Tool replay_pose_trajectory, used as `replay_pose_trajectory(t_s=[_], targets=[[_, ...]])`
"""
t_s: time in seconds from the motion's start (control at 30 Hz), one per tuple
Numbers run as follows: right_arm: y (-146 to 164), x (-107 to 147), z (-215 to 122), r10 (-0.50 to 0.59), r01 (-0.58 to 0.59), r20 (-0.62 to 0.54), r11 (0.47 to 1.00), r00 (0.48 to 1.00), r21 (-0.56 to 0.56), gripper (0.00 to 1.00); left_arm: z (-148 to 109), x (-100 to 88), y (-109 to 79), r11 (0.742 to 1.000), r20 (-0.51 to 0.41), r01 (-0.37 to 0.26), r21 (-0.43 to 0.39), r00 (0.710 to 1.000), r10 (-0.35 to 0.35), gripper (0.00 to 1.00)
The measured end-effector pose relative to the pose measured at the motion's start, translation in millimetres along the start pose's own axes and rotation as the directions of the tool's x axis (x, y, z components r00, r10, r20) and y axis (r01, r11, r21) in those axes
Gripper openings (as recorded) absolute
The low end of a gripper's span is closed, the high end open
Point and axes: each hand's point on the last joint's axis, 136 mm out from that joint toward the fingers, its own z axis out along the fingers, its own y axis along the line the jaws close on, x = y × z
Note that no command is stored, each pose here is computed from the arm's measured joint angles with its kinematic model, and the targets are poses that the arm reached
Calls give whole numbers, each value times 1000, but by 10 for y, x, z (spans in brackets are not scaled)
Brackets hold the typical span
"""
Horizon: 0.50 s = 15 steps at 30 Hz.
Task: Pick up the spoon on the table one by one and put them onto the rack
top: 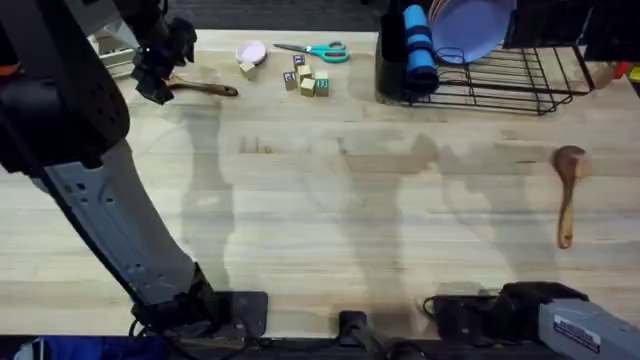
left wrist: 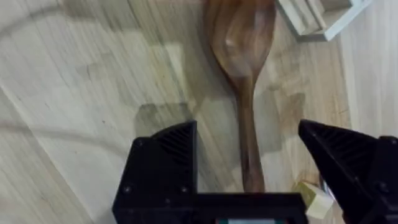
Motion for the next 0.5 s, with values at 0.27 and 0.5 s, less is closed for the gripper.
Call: replay_pose_trajectory(t_s=[0.27, 0.5], targets=[[0, 0, -1, 0, 0, 0, 1000, 1000, 0, 995, 90, -6, -19, 1000, 8, 1, 1, 1000, -1, 996], [0, 0, 0, 0, 0, 0, 1000, 1000, 0, 996, 283, 69, 48, 999, -5, -12, -45, 1000, 12, 996]])
